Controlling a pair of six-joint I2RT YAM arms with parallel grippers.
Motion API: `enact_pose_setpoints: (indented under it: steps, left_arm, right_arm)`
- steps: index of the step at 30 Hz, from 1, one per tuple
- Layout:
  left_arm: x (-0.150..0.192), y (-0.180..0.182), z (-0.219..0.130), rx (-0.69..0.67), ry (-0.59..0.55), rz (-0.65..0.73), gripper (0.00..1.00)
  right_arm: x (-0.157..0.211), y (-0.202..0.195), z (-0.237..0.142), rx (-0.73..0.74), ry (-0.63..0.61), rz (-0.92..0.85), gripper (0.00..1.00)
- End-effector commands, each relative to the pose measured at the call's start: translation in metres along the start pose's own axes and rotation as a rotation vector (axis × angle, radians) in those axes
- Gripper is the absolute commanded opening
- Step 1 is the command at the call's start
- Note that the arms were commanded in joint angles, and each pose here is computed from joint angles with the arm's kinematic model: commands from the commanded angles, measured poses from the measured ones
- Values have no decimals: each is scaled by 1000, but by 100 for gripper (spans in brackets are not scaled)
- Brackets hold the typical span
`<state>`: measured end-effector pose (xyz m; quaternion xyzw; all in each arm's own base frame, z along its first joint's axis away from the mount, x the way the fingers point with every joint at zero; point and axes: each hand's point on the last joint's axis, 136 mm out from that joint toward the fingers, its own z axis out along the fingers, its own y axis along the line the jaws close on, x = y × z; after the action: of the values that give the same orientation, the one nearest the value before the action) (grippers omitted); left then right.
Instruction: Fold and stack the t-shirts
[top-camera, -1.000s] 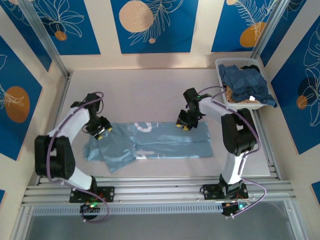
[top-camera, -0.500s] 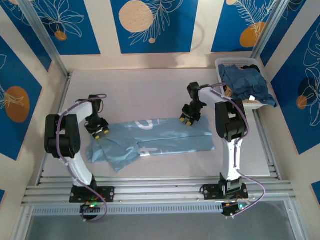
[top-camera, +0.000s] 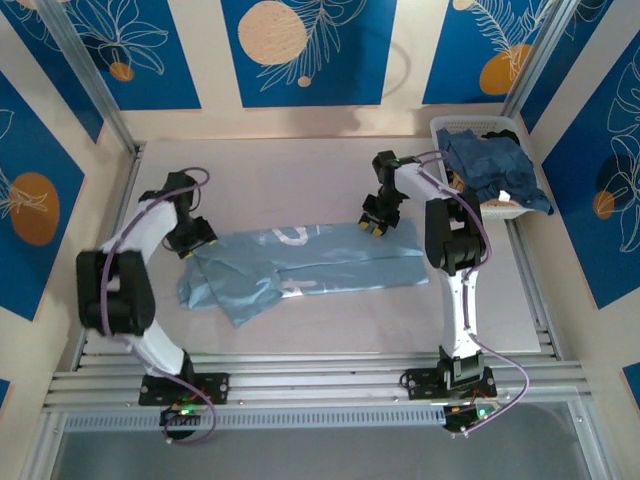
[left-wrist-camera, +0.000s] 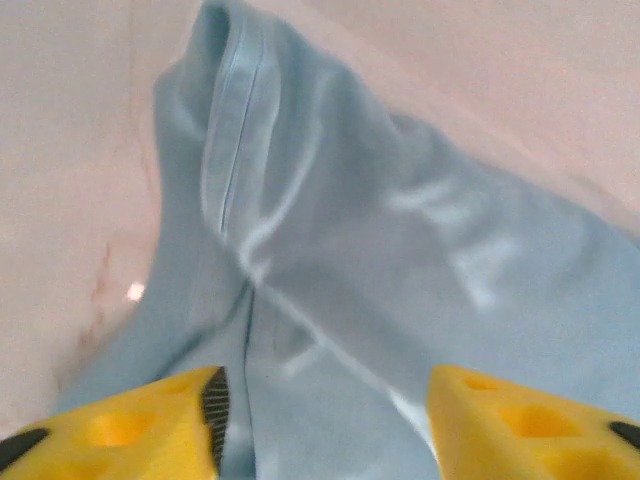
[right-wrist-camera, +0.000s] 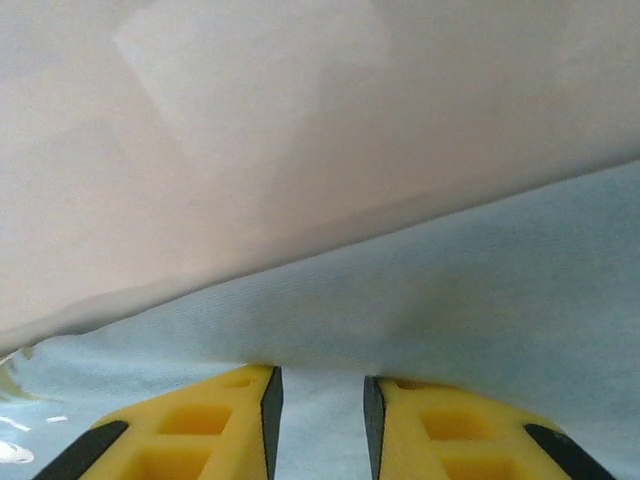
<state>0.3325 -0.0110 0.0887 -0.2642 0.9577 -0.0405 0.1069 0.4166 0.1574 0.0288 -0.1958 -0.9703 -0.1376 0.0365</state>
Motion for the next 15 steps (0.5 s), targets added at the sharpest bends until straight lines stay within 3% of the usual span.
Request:
enact_pose_setpoints:
  steps: [1,7,15]
  left_arm:
    - [50,9,-8,59,85,-47,49]
    - [68,2,14,147,121,-68,43]
    - [74,14,38,90,139,-37,43]
  right_arm:
    - [12,23,-42,-62,-94,-125,32]
    - [44,41,-37,-151,-50,-185,32]
    - [53,42,-23,-185,2,-150,33]
